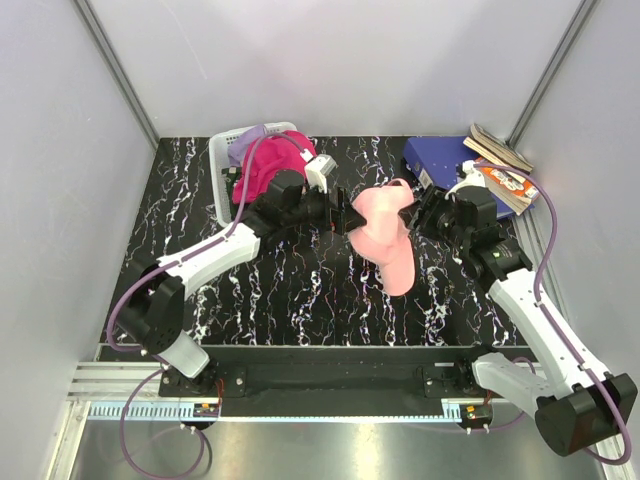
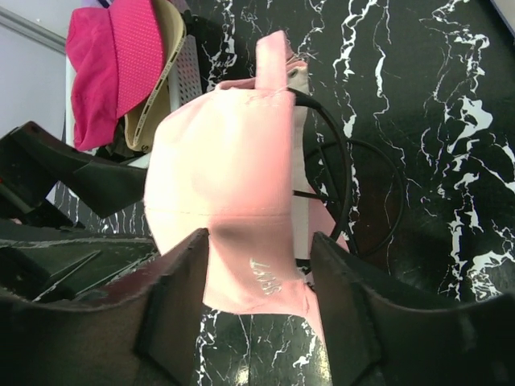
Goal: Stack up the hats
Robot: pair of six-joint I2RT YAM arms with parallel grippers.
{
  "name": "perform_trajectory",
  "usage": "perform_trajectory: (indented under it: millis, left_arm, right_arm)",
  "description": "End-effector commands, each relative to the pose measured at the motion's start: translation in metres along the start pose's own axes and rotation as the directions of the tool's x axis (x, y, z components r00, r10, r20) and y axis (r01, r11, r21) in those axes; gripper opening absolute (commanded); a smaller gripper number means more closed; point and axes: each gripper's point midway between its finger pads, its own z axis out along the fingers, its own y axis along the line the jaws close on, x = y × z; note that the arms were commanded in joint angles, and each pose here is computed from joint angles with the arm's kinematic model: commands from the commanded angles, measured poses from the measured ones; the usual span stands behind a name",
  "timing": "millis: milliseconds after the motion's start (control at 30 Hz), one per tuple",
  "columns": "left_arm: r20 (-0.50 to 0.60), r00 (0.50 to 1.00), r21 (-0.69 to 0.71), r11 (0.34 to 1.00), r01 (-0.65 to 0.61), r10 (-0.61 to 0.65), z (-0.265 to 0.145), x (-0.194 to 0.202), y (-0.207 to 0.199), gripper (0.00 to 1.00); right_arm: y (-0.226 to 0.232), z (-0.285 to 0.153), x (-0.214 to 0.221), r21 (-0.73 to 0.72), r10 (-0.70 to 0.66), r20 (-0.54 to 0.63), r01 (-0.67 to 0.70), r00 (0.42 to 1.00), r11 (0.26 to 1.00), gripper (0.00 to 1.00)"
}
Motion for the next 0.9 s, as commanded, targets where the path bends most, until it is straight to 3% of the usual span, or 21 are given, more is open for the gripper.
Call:
perform_trajectory:
  millis: [0, 300, 400, 567, 867]
  left_arm:
    - [0.055, 0.998, 0.062, 0.998, -0.026, 0.023, 0.003, -0.019, -0.015, 0.91]
    - [0.092, 0.995, 0.045, 0.999, -0.030, 0.026, -0.006, -0.031, -0.020, 0.91]
    - [0.102, 0.994, 0.035, 0.999, -0.028, 0.024, -0.008, -0.035, -0.020, 0.91]
    - [0.123, 0.992, 0.002, 1.000, -0.028, 0.028, -0.014, -0.040, -0.018, 0.91]
    - [0.164, 0.985, -0.035, 0.999, -0.039, 0.045, -0.028, -0.056, -0.023, 0.93]
  right_arm:
    - [0.001, 0.004, -0.006, -0.039, 0.030, 0.025, -0.029, 0.999, 0.999, 0.56]
    - [-0.010, 0.012, -0.009, -0.039, 0.093, 0.042, -0.091, 0.995, 0.995, 0.06]
    - [-0.013, 0.014, -0.010, -0.035, 0.098, 0.046, -0.097, 0.994, 0.995, 0.00]
    - [-0.017, 0.017, -0.009, -0.028, 0.104, 0.040, -0.103, 0.994, 0.994, 0.00]
    - [-0.066, 0.029, 0.009, 0.176, 0.114, 0.006, -0.114, 0.993, 0.978, 0.00]
